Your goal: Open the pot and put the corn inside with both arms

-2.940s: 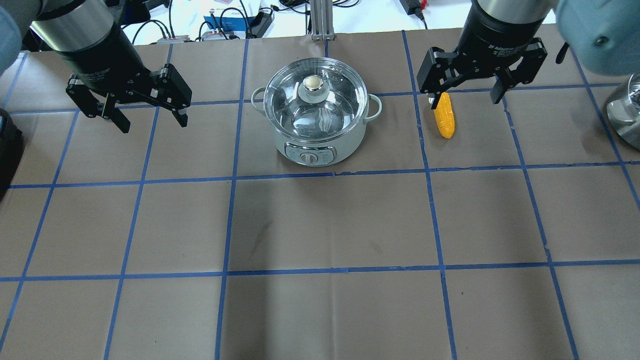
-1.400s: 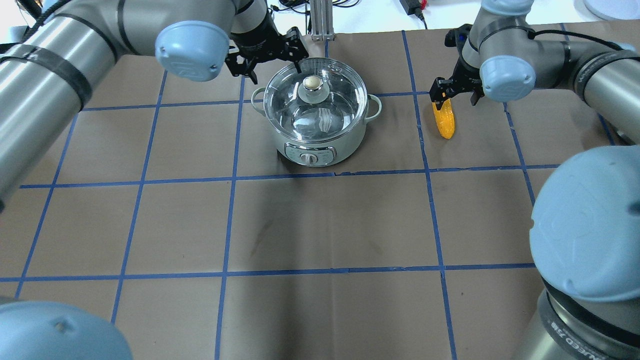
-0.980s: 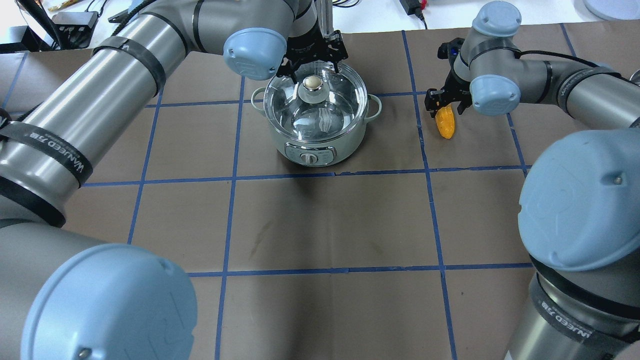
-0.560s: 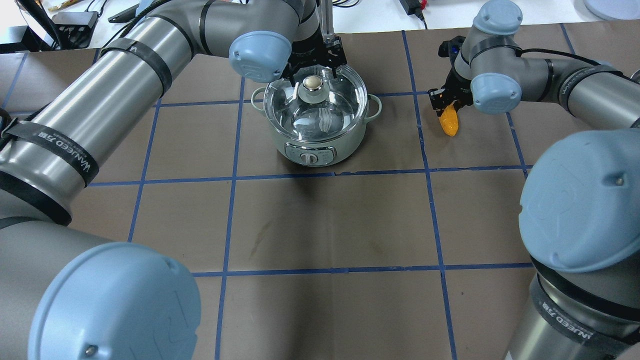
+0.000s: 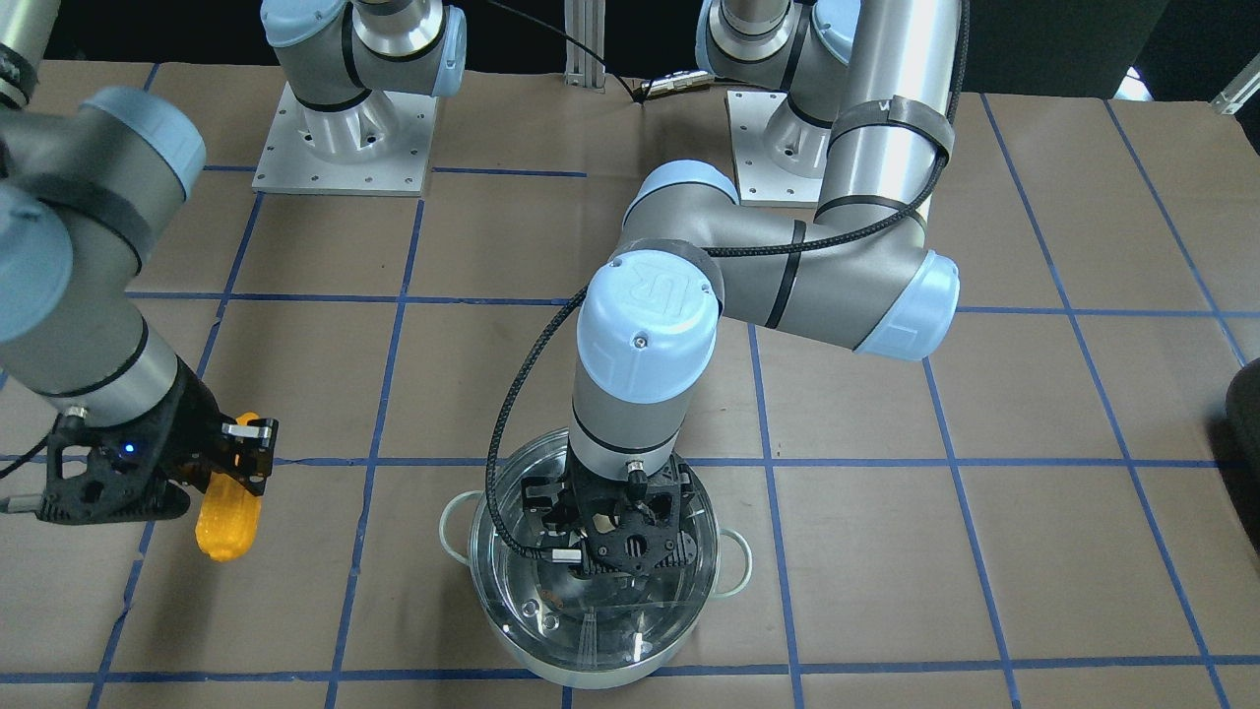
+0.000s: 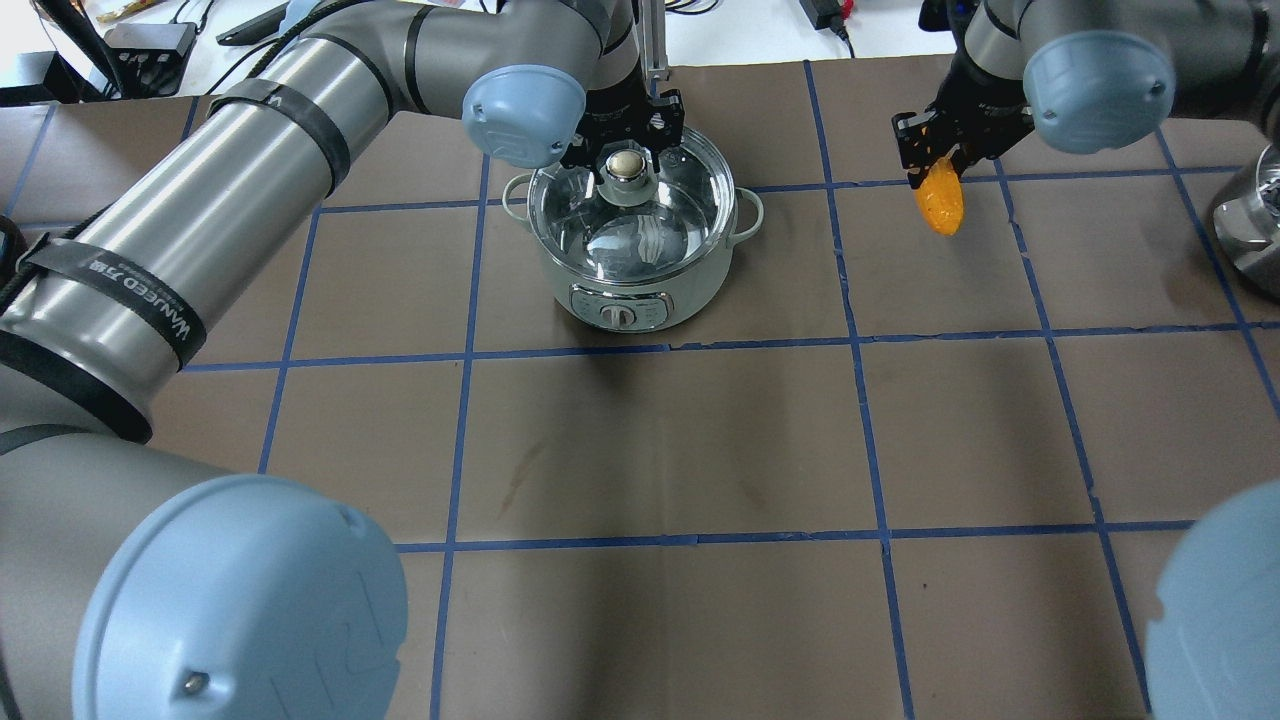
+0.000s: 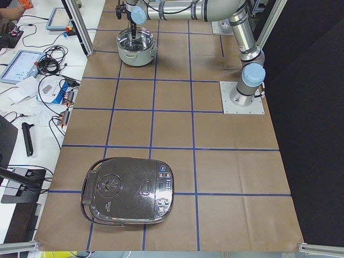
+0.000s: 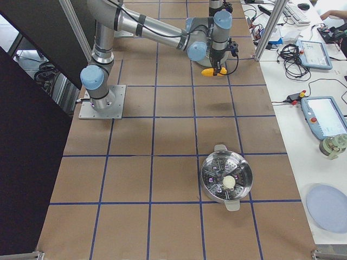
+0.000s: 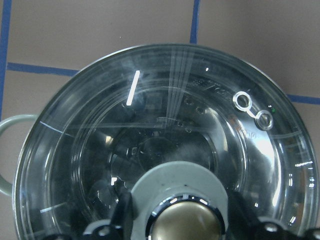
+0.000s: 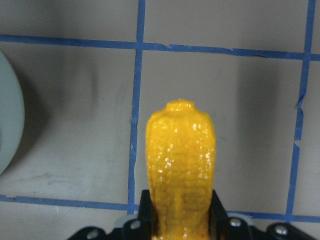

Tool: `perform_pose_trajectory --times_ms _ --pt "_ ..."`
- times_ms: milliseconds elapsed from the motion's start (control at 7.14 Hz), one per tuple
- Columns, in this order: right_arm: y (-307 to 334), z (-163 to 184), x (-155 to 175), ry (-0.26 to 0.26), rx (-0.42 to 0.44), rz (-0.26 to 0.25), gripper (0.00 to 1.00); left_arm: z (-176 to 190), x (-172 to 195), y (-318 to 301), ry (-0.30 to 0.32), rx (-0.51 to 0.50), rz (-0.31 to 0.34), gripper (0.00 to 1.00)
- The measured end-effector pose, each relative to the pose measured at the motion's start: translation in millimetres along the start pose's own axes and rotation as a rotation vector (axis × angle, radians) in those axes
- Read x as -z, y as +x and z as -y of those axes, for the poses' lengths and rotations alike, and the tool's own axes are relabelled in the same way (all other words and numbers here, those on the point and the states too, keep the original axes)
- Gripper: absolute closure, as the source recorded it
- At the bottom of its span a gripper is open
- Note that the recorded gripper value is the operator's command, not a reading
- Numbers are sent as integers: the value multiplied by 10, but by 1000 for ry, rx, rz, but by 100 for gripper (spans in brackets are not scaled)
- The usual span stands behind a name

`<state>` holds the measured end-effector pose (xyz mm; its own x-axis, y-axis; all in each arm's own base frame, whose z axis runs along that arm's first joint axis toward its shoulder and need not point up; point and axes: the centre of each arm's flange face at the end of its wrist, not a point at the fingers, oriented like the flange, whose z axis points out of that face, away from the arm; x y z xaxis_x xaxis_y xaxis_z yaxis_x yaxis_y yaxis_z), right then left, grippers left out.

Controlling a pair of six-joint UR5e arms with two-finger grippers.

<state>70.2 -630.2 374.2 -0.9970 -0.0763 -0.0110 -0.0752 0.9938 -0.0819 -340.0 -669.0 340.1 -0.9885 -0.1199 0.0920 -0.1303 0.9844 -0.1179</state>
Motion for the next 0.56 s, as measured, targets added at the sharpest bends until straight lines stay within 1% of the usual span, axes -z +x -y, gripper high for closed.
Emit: perform_pose_trajectory --times_ms 140,280,420,560 --pt "-37 -66 115 -4 -8 2 86 -4 60 1 6 2 -4 87" --pt "-91 -90 162 -5 -13 4 86 -15 209 -12 14 1 -7 87" --pt "-235 -86 203 2 -11 6 86 -19 428 -96 16 -8 -6 87" --pt "-496 -45 246 14 -11 9 86 38 694 -366 10 -28 5 87"
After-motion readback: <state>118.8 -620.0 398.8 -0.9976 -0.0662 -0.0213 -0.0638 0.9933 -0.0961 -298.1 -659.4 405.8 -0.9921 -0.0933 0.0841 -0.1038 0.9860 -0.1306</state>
